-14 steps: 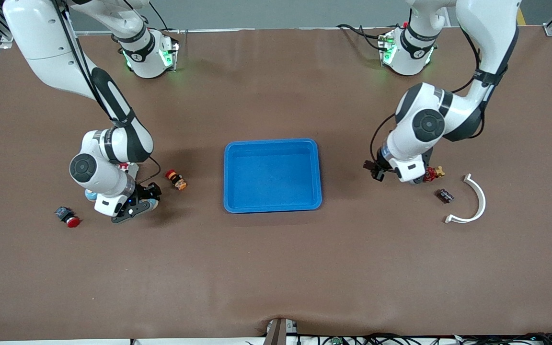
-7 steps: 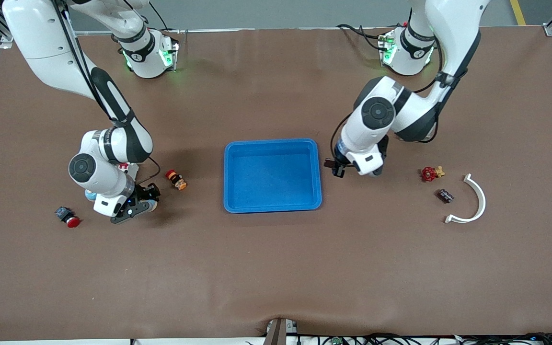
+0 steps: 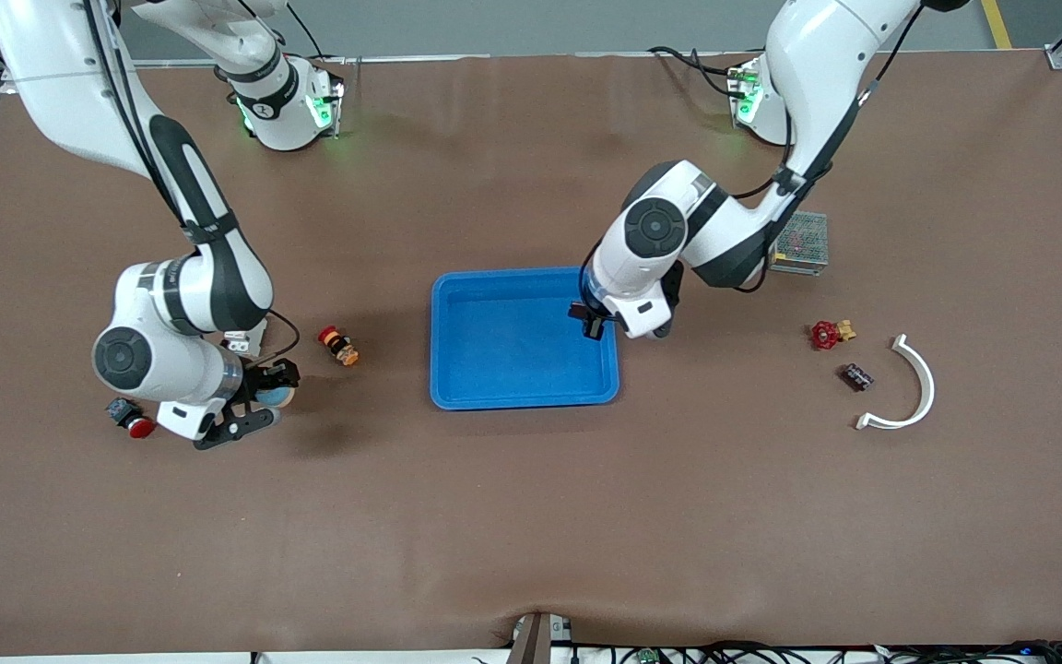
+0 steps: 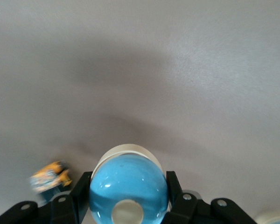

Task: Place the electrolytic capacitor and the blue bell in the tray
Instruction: 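Carry the brown capacitor toward the blue tray with the left gripper, then release the capacitor in the tray while the right gripper carries the bell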

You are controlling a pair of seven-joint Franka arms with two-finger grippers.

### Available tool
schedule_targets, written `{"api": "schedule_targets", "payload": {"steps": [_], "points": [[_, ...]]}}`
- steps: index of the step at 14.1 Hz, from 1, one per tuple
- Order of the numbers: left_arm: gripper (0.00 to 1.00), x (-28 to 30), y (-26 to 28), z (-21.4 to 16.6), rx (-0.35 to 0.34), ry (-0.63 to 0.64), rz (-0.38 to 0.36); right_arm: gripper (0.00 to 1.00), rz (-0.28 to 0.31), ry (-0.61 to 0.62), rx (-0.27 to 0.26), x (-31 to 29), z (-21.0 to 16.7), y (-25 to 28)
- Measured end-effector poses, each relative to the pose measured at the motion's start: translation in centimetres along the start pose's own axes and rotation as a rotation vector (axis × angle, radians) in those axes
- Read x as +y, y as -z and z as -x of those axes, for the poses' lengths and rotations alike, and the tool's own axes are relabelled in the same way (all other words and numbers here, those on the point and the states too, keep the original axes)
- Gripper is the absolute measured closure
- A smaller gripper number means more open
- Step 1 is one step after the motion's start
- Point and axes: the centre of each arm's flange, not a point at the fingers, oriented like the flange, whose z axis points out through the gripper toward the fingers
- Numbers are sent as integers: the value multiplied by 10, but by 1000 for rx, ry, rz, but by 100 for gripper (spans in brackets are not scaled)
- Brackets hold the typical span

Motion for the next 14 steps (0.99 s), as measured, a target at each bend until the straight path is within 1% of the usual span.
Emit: {"api": "schedule_targets", "payload": {"steps": [2,5,9,11,14], "points": [[70,-2,-12,7,-2,14,-18,32,4,-103,8,-30,-6,28],[70,-4,-34,5,8,67,-48,32,17,-222,12,-100,-8,43],[70,-5,-67,0,63,177,-67,32,33,-333,7,-177,-5,34],[70,-3,-76,-1,63,204,-76,32,41,-373,8,-212,-1,30],[70,-2,-82,1,58,208,-80,32,47,-430,26,-275,10,20]]}}
